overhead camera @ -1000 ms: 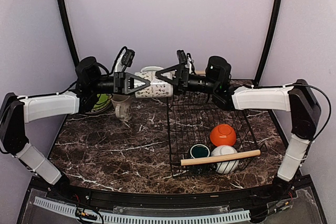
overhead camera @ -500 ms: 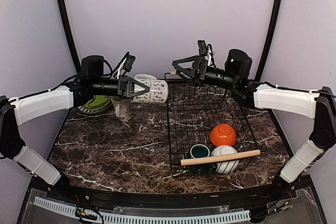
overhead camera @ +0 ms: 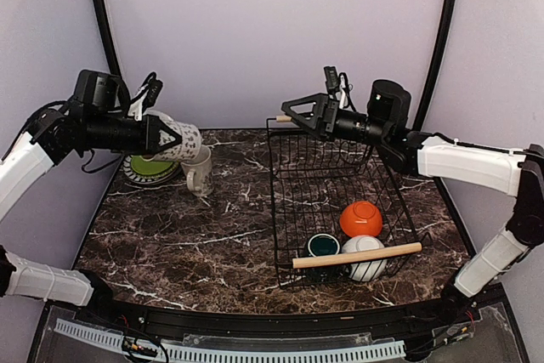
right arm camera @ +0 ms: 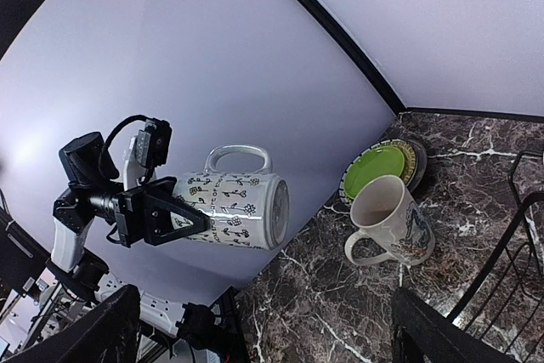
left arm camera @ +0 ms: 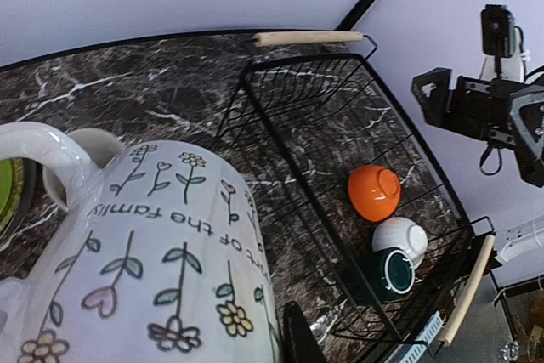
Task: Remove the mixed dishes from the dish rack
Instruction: Place the cup at the center of the board.
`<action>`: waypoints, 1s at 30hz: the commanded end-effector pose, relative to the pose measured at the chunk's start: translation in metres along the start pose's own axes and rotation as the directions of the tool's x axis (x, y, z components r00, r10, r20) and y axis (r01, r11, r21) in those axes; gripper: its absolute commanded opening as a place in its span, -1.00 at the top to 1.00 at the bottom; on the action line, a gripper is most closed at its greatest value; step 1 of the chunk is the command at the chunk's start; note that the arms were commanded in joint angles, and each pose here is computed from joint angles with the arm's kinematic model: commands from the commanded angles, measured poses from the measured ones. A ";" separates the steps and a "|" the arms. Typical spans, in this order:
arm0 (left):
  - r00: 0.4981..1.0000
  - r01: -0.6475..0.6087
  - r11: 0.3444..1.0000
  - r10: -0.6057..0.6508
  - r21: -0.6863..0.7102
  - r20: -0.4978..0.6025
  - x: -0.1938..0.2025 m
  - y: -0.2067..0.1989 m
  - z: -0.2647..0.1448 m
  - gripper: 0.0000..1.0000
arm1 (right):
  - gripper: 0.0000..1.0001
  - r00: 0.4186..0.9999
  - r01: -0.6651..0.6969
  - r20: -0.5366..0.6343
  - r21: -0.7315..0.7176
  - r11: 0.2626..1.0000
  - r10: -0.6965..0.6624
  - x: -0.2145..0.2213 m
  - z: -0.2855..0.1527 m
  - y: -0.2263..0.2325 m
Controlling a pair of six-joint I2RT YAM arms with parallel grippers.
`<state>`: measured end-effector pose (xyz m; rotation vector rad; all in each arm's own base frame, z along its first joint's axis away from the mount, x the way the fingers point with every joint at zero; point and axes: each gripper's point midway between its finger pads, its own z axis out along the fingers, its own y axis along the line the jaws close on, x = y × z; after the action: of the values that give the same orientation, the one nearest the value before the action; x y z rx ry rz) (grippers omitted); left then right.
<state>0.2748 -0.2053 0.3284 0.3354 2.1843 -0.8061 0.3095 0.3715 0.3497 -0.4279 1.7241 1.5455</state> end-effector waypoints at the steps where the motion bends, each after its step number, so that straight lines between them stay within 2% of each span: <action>1: 0.999 -0.043 0.960 0.034 -0.275 -0.039 0.017 0.042 -0.039 0.99 | -0.97 1.000 0.027 0.000 -0.003 1.000 -0.027 -0.001 0.001 0.001; 6: 0.993 -0.067 0.873 0.010 -0.484 -0.120 0.039 0.084 -0.053 0.99 | -0.97 0.999 0.047 0.002 0.014 0.999 -0.047 -0.003 -0.002 0.002; 9: 0.988 -0.055 0.838 -0.031 -0.543 -0.149 0.051 0.102 -0.048 0.99 | -0.97 0.999 0.053 -0.002 0.025 0.998 -0.053 -0.003 -0.002 0.001; 17: 0.972 0.051 0.828 -0.170 -0.559 -0.162 0.081 0.133 -0.020 0.99 | -0.97 0.998 0.059 -0.008 0.050 0.997 -0.059 -0.009 -0.004 0.004; 24: 0.944 0.077 0.818 -0.244 -0.570 -0.222 0.107 0.149 0.000 0.99 | -0.97 0.999 0.050 0.001 0.066 0.997 -0.050 -0.006 -0.009 0.002; 30: 0.931 0.100 0.800 -0.285 -0.591 -0.228 0.109 0.167 0.012 0.99 | -0.97 0.998 0.055 -0.001 0.094 0.994 -0.055 -0.003 -0.016 0.000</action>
<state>0.2646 -0.0881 0.1608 -0.0529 2.7342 -0.1478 0.3104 0.3640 0.3429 -0.4282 1.7888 1.4501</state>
